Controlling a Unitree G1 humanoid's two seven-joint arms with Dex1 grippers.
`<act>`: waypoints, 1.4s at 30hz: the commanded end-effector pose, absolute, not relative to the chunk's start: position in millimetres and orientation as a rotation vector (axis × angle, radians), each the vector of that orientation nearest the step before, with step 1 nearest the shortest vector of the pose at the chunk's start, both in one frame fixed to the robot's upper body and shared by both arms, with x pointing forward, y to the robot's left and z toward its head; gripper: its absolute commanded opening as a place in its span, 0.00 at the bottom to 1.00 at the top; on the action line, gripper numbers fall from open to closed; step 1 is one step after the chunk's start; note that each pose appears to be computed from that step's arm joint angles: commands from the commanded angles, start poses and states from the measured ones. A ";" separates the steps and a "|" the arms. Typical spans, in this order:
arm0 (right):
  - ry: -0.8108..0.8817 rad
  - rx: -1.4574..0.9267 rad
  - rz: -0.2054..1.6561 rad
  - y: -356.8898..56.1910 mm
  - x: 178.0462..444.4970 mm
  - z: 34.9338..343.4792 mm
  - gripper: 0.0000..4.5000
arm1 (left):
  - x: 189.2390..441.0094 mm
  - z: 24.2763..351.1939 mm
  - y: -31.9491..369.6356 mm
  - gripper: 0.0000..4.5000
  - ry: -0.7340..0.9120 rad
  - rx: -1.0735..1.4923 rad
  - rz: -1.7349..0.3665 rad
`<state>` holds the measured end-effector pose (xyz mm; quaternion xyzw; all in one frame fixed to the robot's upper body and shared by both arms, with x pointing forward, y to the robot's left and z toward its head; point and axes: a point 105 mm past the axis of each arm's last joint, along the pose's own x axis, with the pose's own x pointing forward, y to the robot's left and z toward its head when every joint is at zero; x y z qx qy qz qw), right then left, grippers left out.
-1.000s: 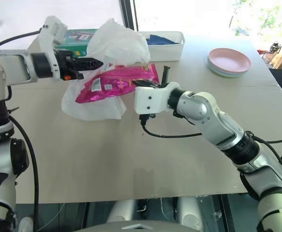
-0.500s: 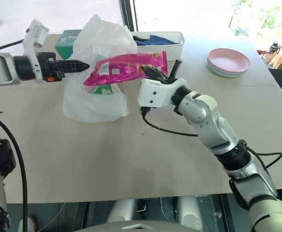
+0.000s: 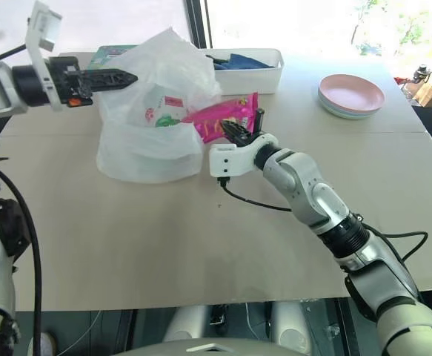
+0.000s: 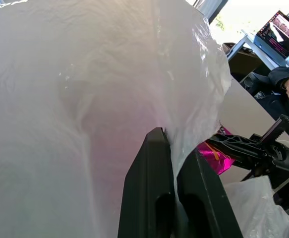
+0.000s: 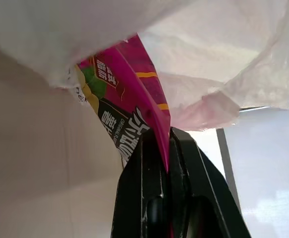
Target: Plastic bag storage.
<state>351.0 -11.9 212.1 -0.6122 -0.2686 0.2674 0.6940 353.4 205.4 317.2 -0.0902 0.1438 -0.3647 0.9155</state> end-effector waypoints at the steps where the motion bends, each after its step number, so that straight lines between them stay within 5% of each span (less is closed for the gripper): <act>1: -0.717 -1.377 0.603 2.9 340.8 230.1 0.02 | 356.9 330.8 193.0 0.00 0.230 -0.158 -0.735; 7: -0.799 -1.348 0.654 24.5 330.1 241.9 0.02 | 378.1 328.3 152.9 0.00 0.212 -0.128 -0.695; 19: -0.815 -1.405 0.655 30.1 323.8 237.3 0.02 | 403.1 335.7 133.3 0.00 0.128 -0.128 -0.513; 28: -0.869 -1.409 0.703 41.4 340.0 239.9 0.02 | 333.6 342.9 88.5 0.00 0.112 -0.108 -0.987; 33: -0.821 -1.280 0.799 63.8 365.1 229.1 0.02 | 315.0 338.7 93.7 0.00 0.117 -0.111 -1.059; 37: -0.756 -1.155 0.804 67.9 378.5 228.3 0.30 | 323.2 321.8 100.6 0.00 0.149 -0.104 -0.980; 41: -0.683 -1.172 0.738 39.0 389.6 230.0 0.70 | 334.5 302.5 111.2 0.00 0.139 -0.072 -0.874; 42: -0.647 -1.131 0.760 30.8 388.9 229.1 0.70 | 338.3 299.2 114.0 0.00 0.128 -0.064 -0.845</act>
